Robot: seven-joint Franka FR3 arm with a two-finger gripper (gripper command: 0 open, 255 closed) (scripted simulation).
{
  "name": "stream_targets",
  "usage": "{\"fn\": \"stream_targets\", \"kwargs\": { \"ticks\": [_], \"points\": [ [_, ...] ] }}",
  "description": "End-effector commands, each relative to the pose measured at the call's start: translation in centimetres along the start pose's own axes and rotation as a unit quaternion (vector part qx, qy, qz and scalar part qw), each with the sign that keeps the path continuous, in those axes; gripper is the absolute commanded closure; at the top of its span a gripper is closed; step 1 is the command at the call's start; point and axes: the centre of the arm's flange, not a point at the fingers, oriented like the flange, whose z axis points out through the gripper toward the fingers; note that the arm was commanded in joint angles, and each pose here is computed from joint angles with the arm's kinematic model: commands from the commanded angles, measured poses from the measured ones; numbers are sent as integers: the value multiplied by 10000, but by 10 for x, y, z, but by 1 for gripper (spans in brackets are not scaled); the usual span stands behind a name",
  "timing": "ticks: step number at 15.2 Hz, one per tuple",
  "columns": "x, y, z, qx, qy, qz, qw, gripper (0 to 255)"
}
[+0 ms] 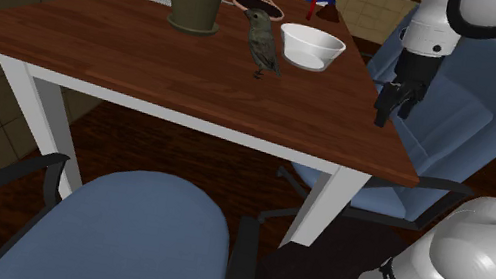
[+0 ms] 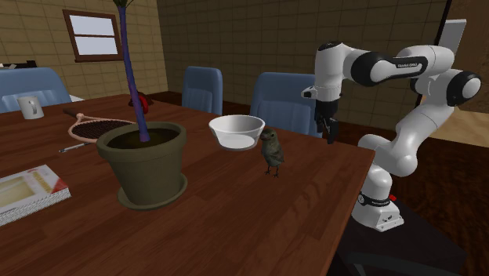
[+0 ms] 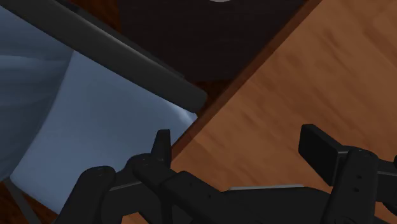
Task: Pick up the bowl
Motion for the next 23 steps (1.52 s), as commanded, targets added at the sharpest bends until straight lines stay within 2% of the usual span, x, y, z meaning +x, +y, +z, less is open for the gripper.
{"fn": "stream_targets", "kwargs": {
  "ticks": [1, 12, 23],
  "points": [
    [0, 0, 0, 0, 0, 0, 10000, 0],
    [123, -33, -53, -559, 310, -324, 9974, 0],
    [241, -80, -110, -1115, 617, -647, 9897, 0]
  ]
}}
